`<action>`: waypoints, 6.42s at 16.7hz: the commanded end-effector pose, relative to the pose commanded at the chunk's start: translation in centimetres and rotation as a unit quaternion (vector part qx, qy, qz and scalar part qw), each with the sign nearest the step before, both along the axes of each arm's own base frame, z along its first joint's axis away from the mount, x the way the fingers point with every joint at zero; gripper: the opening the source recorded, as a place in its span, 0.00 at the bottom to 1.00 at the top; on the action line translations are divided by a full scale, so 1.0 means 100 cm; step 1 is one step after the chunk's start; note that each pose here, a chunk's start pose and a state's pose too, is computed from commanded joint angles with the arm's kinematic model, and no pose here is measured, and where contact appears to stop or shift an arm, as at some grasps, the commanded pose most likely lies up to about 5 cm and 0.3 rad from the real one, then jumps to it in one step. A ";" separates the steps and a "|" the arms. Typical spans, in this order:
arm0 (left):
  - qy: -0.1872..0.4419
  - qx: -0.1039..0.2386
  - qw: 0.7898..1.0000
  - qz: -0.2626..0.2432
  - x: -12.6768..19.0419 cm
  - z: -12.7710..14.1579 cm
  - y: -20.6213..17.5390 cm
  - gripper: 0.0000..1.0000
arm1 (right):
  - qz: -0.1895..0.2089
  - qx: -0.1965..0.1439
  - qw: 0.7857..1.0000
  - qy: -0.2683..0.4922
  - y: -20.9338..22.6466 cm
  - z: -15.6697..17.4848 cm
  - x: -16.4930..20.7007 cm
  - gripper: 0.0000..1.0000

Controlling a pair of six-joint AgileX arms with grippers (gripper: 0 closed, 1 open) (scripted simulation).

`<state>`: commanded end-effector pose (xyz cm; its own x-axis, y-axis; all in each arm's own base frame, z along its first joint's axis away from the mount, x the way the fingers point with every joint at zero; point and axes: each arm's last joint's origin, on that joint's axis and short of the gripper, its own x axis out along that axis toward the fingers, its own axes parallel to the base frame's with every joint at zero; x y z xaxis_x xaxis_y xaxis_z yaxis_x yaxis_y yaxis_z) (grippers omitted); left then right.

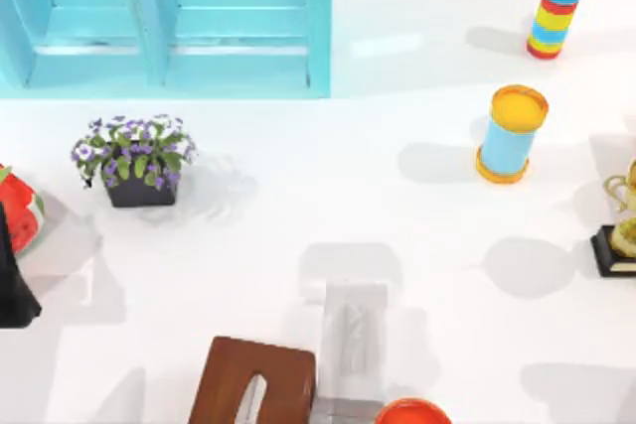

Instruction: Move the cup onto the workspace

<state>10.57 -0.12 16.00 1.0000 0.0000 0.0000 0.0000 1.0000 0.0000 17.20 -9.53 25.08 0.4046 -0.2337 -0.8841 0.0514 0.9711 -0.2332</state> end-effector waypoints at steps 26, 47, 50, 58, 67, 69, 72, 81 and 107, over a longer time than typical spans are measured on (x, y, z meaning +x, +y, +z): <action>0.000 0.000 1.000 0.000 0.000 0.000 0.000 1.00 | 0.003 0.121 0.971 0.206 -0.078 -0.101 0.030 1.00; 0.000 0.000 1.000 0.000 0.000 0.000 0.000 1.00 | 0.003 0.121 0.971 0.207 -0.078 -0.104 0.029 0.00; 0.000 0.000 1.000 0.000 0.000 0.000 0.000 1.00 | 0.003 0.121 0.971 0.207 -0.078 -0.104 0.029 0.00; 0.000 0.000 1.000 0.000 0.000 0.000 0.000 1.00 | 0.002 0.118 0.972 0.203 -0.053 -0.074 0.040 0.00; 0.000 0.000 1.000 0.000 0.000 0.000 0.000 1.00 | 0.002 0.120 0.971 0.206 0.022 -0.004 0.030 0.00; 0.000 0.000 1.000 0.000 0.000 0.000 0.000 1.00 | 0.000 0.123 0.970 0.208 0.021 -0.006 0.030 0.00; 0.000 0.000 1.000 0.000 0.000 0.000 0.000 1.00 | 0.000 0.122 0.973 0.195 0.026 0.002 0.036 0.00; 0.000 0.000 1.000 0.000 0.000 0.000 0.000 1.00 | -0.021 0.174 0.981 0.081 0.123 0.094 0.128 0.00; 0.000 0.000 1.000 0.000 0.000 0.000 0.000 1.00 | 0.004 0.145 0.973 0.177 0.321 -0.064 0.214 0.00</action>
